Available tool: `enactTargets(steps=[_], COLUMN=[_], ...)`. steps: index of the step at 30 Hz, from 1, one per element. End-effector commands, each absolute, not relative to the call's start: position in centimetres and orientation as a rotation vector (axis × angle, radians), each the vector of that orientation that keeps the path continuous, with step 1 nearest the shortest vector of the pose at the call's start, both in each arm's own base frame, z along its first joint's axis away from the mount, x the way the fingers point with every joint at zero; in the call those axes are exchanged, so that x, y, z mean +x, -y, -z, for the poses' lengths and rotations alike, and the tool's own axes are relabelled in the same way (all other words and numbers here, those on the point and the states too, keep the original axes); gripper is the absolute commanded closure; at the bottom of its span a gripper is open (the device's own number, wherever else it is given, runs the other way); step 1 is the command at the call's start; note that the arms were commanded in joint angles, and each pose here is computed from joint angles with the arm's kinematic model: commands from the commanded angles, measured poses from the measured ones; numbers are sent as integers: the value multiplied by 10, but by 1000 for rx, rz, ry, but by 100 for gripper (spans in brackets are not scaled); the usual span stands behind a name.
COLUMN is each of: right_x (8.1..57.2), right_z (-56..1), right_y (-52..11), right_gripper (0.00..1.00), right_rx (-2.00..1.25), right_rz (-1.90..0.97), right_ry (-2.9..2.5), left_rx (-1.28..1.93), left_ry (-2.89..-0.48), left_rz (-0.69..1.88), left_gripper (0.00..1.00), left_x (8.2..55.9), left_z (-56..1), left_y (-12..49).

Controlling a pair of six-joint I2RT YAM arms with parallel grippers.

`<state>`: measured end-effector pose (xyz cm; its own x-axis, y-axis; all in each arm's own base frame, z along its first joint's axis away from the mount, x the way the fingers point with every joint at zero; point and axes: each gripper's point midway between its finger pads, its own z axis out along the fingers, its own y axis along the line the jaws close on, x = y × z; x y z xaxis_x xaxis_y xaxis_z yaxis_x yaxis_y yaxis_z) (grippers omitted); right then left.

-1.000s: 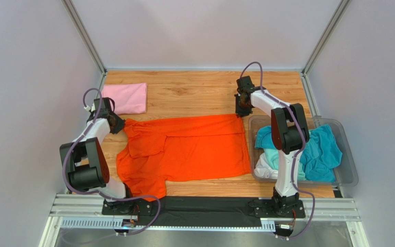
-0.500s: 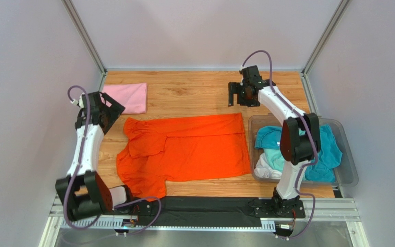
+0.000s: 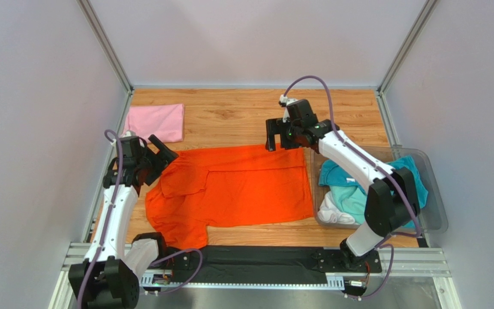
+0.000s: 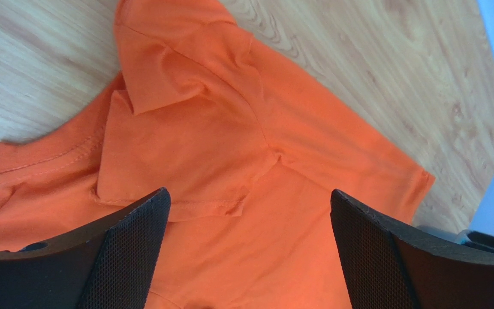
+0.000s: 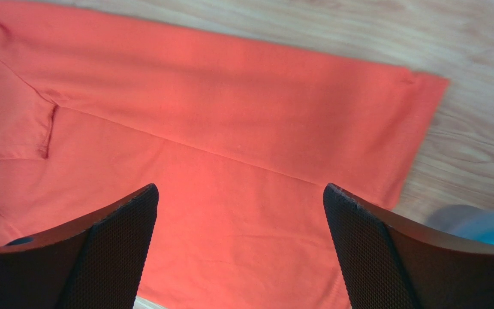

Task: Fold and stack the t-shirts
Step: Fold the tshirt

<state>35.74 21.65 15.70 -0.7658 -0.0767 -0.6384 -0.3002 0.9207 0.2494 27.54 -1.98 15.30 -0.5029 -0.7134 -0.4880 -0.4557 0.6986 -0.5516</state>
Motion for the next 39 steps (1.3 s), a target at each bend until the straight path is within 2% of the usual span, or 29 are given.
enactTargets(steps=[1, 8, 19, 26, 33, 39], right_x=[368, 385, 381, 367, 375, 388], right_z=[-132, -80, -21, -12, -19, -45], right_y=[-237, -241, -186, -156, -132, -148], right_gripper=[0, 0, 0, 0, 0, 0], right_rx=[-236, -142, 32, 117, 164, 48], right_rz=[-472, -377, -130, -50, -4, -113], right_ry=[-2439, -2547, -2646, -2663, -2630, -2592], left_rx=[-788, -806, -810, -753, -707, -687], left_ry=[-2210, -2353, -2483, -2564, -2589, -2593], left_rz=[537, 518, 445, 425, 391, 346], left_gripper=[0, 0, 0, 0, 0, 0], left_x=[291, 318, 346, 359, 383, 393], left_z=[-150, -98, -49, -29, -26, -43], left_y=[36, 42, 51, 67, 77, 72])
